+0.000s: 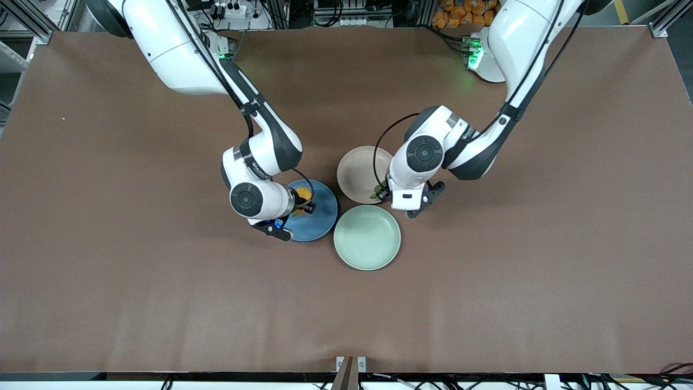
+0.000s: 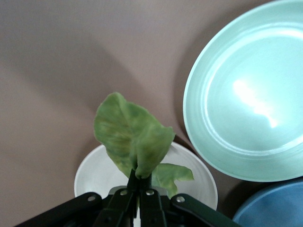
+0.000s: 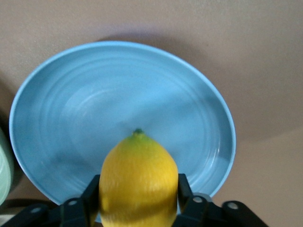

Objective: Place lemon and lettuce in plates
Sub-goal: 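Release the lemon onto the blue plate while the left gripper lowers lettuce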

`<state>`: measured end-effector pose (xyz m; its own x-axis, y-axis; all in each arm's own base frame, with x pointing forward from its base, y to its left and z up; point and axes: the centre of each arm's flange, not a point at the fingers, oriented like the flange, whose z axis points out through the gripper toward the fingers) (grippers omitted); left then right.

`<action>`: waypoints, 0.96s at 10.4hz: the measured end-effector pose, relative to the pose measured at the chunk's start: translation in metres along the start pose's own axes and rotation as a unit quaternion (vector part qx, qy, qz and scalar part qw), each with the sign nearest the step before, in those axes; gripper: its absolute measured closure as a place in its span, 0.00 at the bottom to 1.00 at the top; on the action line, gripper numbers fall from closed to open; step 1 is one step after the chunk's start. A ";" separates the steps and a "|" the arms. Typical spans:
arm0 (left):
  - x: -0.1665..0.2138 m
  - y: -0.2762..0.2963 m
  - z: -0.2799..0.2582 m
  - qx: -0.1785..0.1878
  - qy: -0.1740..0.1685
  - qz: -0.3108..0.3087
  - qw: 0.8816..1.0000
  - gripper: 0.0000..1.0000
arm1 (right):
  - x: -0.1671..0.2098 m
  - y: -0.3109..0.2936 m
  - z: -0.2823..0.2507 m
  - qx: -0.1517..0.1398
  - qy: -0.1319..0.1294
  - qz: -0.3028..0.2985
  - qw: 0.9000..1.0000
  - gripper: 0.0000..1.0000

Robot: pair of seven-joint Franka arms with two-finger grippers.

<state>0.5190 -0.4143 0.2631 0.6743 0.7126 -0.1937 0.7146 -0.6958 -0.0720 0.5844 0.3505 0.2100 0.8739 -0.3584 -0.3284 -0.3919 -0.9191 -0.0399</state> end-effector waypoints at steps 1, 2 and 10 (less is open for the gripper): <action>-0.009 0.002 0.008 0.000 -0.009 -0.023 1.000 0.96 | 0.001 0.000 -0.001 0.002 0.002 -0.002 1.000 0.13; -0.016 0.004 0.014 -0.002 -0.015 -0.044 0.999 0.96 | 0.002 -0.003 -0.006 0.008 0.007 -0.006 1.000 0.00; -0.032 0.031 0.000 -0.051 -0.020 -0.075 0.996 0.29 | 0.095 0.100 -0.175 0.020 0.102 -0.068 0.992 0.00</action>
<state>0.5191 -0.4588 0.2667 0.5525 0.8022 -0.2264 0.8231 -0.5678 -0.0033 0.6788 0.1960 0.3401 0.9579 -0.2611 -0.1190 -0.2740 -0.9555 -0.1092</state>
